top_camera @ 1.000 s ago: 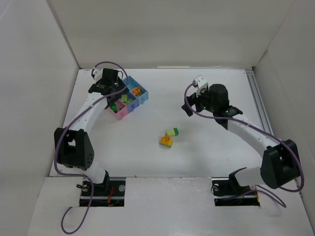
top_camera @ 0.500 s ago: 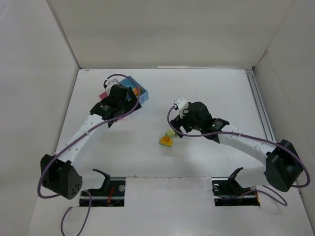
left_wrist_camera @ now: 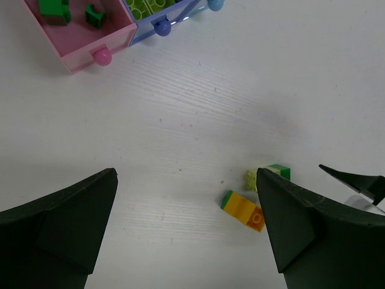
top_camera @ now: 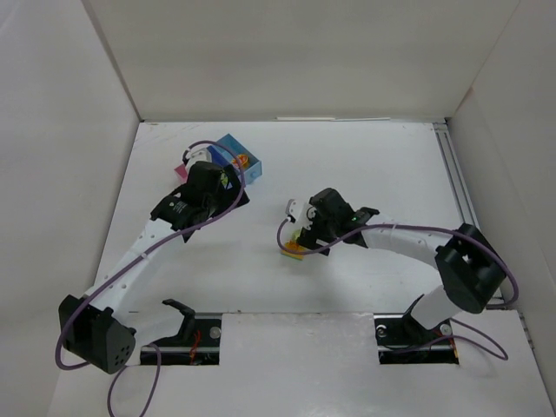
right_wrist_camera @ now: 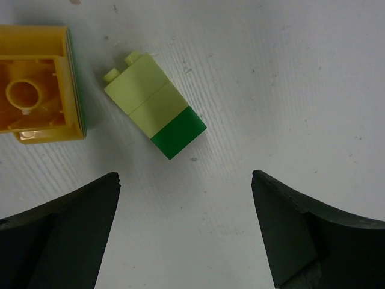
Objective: Sort the legos into containers by color
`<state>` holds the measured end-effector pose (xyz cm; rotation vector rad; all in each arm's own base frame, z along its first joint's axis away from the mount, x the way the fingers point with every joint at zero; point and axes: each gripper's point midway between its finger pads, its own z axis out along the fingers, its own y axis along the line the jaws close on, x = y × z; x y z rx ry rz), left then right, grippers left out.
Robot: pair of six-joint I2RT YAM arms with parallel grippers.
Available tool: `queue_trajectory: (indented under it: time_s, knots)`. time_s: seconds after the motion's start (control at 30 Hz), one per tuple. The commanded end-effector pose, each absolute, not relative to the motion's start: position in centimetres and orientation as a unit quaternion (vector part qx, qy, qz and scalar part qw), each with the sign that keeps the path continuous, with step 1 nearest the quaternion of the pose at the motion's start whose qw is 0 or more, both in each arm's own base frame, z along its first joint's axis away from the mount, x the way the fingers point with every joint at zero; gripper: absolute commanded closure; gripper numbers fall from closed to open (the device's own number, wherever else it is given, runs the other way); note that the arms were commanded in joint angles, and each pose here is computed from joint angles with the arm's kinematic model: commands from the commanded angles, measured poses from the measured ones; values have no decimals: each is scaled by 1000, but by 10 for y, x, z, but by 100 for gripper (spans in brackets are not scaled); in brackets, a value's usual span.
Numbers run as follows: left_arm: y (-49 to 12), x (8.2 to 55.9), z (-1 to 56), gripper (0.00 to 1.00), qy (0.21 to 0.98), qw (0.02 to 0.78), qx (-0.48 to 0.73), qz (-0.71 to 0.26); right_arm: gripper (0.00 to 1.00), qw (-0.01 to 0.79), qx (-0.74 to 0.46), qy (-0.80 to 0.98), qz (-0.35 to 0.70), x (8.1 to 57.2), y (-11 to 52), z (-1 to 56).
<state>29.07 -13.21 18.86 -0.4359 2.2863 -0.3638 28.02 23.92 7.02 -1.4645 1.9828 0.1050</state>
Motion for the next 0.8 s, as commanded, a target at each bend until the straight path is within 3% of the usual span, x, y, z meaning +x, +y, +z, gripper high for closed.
queue_trajectory:
  time_s: [0.0, 0.3, 0.5, 0.77]
  knots:
    - [-132, 294, 201, 0, 890, 403, -155, -146, 5, 354, -607, 712, 14, 296, 247, 78]
    - [-124, 300, 193, 0, 891, 406, -166, -116, 6, 361, -638, 680, 10, 316, 269, 65]
    - [-123, 306, 193, 0, 891, 408, -169, -106, 14, 331, -665, 669, 22, 313, 274, 53]
    - [-122, 312, 190, 0, 890, 413, -168, -97, 36, 278, -710, 642, 79, 295, 288, 40]
